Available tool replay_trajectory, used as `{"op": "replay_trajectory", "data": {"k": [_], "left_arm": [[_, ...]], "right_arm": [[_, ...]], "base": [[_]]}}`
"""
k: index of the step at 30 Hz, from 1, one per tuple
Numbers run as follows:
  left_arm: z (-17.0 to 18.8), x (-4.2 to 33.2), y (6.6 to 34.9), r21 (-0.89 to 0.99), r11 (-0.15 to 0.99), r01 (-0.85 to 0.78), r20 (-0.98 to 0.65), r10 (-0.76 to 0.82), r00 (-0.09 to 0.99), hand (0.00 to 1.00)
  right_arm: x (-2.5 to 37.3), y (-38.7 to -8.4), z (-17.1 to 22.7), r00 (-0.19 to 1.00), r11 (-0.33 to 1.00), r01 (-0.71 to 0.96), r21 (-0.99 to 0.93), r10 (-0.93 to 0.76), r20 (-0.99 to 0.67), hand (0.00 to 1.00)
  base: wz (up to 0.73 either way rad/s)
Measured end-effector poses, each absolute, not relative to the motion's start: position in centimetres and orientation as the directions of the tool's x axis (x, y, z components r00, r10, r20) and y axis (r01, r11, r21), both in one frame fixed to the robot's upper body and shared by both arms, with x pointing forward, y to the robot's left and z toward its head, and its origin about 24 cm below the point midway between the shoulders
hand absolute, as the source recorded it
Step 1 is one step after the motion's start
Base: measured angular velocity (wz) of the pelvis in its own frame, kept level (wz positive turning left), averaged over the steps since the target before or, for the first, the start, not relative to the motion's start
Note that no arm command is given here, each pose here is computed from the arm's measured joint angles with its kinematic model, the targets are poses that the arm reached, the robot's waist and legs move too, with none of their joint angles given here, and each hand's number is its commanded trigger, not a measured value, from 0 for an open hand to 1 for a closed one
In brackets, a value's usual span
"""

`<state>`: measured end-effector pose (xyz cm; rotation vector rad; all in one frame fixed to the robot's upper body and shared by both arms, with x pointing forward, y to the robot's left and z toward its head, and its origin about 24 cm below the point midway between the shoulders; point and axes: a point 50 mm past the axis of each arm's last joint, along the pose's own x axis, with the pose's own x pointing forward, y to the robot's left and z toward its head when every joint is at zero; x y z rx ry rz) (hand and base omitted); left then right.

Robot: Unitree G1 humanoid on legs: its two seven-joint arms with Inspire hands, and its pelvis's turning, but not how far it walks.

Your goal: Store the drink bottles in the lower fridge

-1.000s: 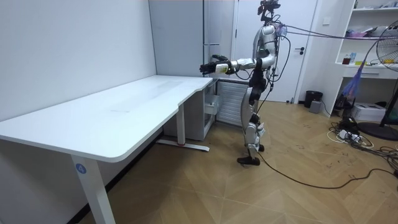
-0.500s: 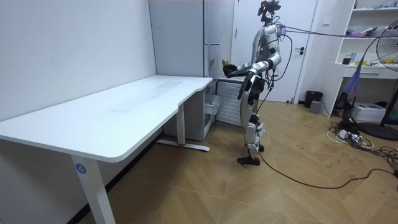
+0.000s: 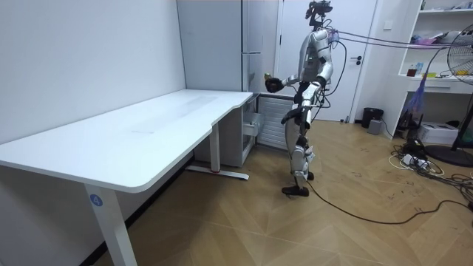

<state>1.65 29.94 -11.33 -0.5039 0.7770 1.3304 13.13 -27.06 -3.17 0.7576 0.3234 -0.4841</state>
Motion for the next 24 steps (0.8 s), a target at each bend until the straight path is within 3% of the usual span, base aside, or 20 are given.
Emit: {"op": "replay_trajectory", "data": {"k": [2, 8, 14, 24], "left_arm": [[-11.8, 1.2, 29.4, 0.150, 0.260, -0.954, -0.755, 0.653, 0.059, 0.00], [-13.9, 0.2, 26.9, 0.305, 0.625, -0.718, -0.814, 0.563, 0.144, 0.00], [-14.7, 0.4, 25.7, 0.274, 0.739, -0.615, -0.859, 0.476, 0.188, 0.00], [-15.3, 0.5, 24.6, 0.296, 0.866, -0.403, -0.885, 0.408, 0.226, 0.00]], "right_arm": [[13.2, -27.1, -3.2, 0.837, 0.621, 0.536, 0.571, -0.308, -0.452, 1.00], [13.1, -26.2, -4.5, 0.819, 0.617, 0.553, 0.561, -0.279, -0.501, 1.00], [12.3, -25.6, -6.7, 0.758, 0.581, 0.618, 0.530, -0.261, -0.598, 1.00], [14.4, -25.4, -6.2, 0.780, 0.421, 0.624, 0.659, -0.279, -0.560, 1.00]], "base": [[0.02], [0.02], [-0.03], [0.04]]}}
